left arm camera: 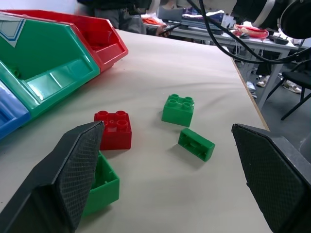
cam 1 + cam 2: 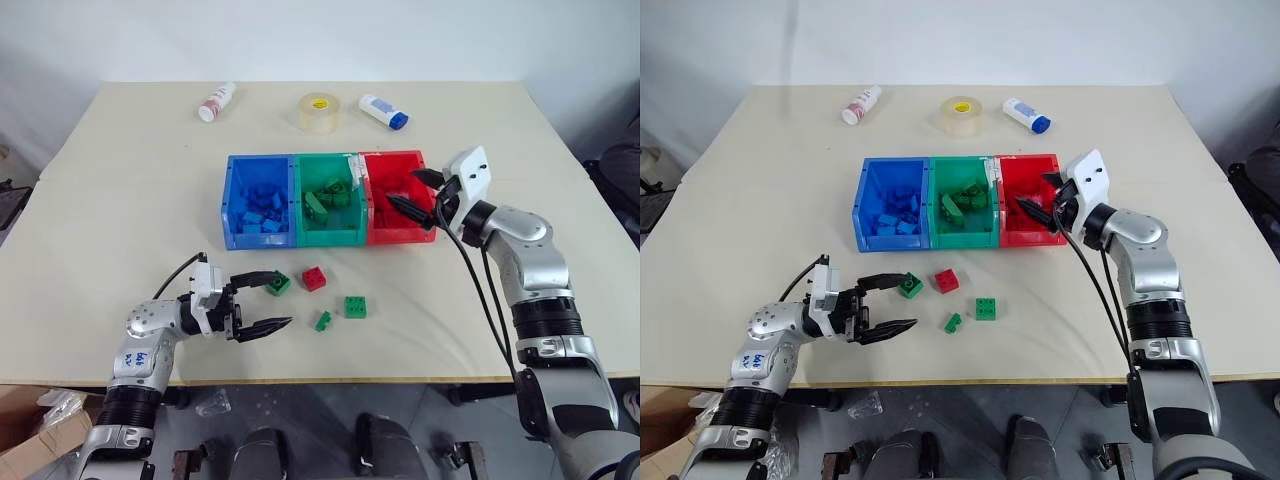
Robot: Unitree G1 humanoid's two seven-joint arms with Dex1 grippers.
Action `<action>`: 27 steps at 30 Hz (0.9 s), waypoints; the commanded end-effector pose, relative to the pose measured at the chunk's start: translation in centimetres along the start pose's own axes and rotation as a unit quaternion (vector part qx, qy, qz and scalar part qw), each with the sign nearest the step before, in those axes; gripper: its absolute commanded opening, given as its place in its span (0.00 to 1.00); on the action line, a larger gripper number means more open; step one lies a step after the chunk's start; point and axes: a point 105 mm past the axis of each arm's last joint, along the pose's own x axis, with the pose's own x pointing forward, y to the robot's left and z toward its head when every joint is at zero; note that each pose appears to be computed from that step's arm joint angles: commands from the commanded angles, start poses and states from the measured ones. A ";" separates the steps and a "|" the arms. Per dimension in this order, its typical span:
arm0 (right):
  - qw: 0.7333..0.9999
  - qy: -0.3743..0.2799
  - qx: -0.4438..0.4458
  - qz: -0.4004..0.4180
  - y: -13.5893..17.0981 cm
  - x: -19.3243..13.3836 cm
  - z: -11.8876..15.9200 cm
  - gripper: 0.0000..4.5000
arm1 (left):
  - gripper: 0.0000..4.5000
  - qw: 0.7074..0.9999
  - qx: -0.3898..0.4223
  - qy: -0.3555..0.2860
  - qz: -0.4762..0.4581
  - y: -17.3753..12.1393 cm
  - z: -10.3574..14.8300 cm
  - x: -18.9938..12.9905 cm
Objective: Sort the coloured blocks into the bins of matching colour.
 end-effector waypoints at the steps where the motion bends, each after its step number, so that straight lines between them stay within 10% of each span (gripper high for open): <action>1: 0.999 -0.025 -0.010 0.018 0.7 -0.4 1.1 0.99 | 1.00 1.000 0.014 -0.005 -0.006 0.0 0.5 0.1; 18: 0.969 0.137 0.038 0.205 8.0 -13.6 -4.1 0.99 | 1.00 1.000 0.006 0.010 -0.009 -0.1 -0.2 -1.1; 27: 0.962 0.119 0.040 0.241 10.4 -10.8 -4.0 0.99 | 1.00 1.000 0.010 0.007 -0.007 -0.1 0.0 -0.8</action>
